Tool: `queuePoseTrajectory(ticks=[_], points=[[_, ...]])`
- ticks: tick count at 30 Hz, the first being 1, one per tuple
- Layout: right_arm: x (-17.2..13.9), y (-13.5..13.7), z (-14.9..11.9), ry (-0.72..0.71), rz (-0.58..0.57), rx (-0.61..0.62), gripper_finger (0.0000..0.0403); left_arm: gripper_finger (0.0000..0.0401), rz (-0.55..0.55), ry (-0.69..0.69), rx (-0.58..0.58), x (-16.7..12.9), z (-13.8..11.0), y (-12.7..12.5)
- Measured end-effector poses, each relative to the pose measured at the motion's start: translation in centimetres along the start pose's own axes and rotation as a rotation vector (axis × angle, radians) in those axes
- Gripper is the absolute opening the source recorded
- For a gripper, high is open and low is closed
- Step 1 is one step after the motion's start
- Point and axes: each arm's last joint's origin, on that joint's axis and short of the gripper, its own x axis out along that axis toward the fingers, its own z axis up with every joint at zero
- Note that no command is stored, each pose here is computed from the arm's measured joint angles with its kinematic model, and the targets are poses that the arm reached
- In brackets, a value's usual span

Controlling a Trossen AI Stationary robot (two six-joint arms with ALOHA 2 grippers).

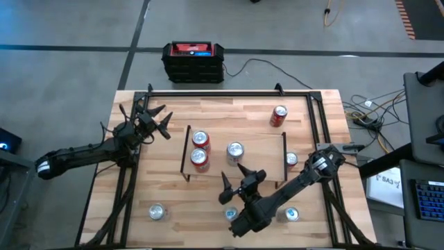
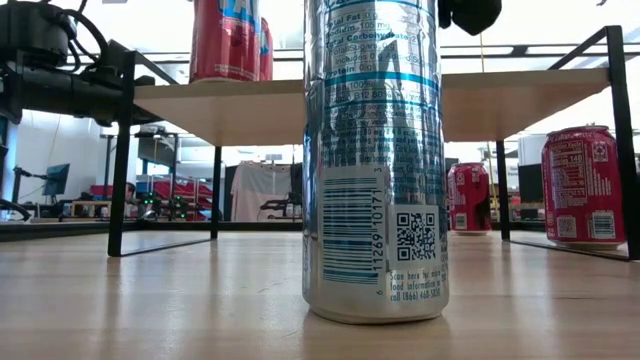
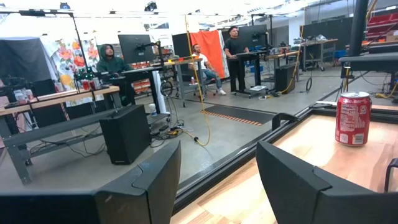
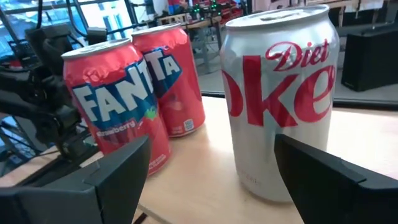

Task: Place canned beverage on shelf
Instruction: Put the top silver soda can on the shelf

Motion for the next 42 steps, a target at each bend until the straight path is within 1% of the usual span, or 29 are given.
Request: queuePoseTrajectory(ticks=[3,8,16,23,27,33,38,42], points=[[0.5,0.0,0.0,-0.003,-0.011,-0.029,0.0325,0.0195,0.0,0.0,0.0,0.0,0.0,0.0],[1.2,-0.3,-0.1,-0.007,-0.027,-0.04,0.0325,0.0195,0.0,0.0,0.0,0.0,0.0,0.0],[1.3,-0.7,-0.9,-0.009,-0.034,-0.023,0.0325,0.0195,0.0,0.0,0.0,0.0,0.0,0.0],[1.3,-0.7,-1.0,-0.005,-0.032,-0.06,0.0325,0.0195,0.001,0.0,0.0,0.0,0.0,0.0],[1.1,-0.7,-1.0,0.044,-0.048,-0.065,0.0325,0.0195,0.0,0.0,0.0,0.0,0.0,0.0],[1.0,-0.7,-1.1,0.061,-0.048,-0.144,0.0325,0.0195,0.0,0.0,0.0,0.0,0.0,0.0],[0.6,-0.6,-1.0,0.066,-0.04,-0.135,0.0325,0.0195,0.0,0.0,0.0,0.0,0.0,0.0],[0.6,-0.7,-1.2,0.105,-0.054,-0.133,0.0326,0.0195,0.0,0.0,0.0,0.0,0.0,0.0]])
